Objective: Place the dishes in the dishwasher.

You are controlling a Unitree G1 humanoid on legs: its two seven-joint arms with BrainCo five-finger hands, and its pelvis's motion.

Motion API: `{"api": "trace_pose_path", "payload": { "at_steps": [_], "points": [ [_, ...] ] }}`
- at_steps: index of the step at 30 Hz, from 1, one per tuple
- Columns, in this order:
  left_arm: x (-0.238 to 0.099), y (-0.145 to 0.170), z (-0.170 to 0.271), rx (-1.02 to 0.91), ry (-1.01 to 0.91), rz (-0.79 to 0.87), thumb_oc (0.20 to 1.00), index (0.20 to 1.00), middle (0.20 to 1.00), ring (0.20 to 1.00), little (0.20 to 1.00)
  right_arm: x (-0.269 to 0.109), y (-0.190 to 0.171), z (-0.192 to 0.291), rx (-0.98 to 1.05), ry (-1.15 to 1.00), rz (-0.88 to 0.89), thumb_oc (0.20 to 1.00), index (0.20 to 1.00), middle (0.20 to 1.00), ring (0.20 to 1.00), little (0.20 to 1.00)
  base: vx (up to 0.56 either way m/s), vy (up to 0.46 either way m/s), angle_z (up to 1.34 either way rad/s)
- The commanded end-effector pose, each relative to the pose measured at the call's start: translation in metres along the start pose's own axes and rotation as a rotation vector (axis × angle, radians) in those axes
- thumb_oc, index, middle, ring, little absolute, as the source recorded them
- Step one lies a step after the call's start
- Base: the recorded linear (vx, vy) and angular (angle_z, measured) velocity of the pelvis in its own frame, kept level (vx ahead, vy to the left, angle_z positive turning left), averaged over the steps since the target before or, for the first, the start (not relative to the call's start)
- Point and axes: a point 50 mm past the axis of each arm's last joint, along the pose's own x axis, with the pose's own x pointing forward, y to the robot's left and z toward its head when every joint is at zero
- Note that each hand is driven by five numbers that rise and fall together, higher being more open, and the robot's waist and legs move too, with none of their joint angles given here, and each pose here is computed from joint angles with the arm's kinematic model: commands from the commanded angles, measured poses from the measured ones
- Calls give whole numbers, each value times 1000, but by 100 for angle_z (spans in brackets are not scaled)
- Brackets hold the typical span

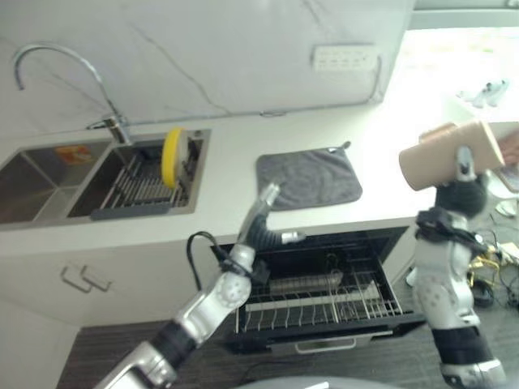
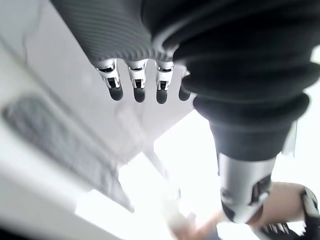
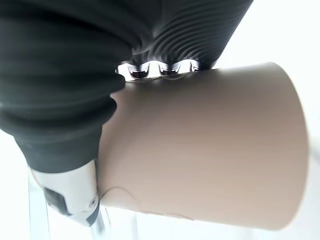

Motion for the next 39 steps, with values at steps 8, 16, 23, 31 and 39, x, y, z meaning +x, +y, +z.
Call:
{"api": "trace_pose_path", "payload": {
  "at_steps": [8,16,23,31,39],
  "points": [
    [-7,-5,7,76,-11,-613,1000,1000,1000,1000,1000,27,15,23,25,-34,227,200,200,200,200,200,-17,9,-12],
    [-29,-25,-47,213,200,-736,1000,1000,1000,1000,1000,1,10,-24,-158,251,465,200,200,200,200,200,-20,-12,-12],
    [-53,-42,-77,279,348,-765,1000,1000,1000,1000,1000,-22,-26,-59,-201,419,333,200,200,200,200,200,-27,6,-2],
    [-60,-54,-83,300,381,-790,1000,1000,1000,1000,1000,-57,-60,-102,-278,586,156,200,200,200,200,200,7,-10,0],
    [-49,-51,-80,397,350,-786,1000,1000,1000,1000,1000,-57,-57,-131,-436,628,193,200,200,200,200,200,4,-11,3]
  ]
}}
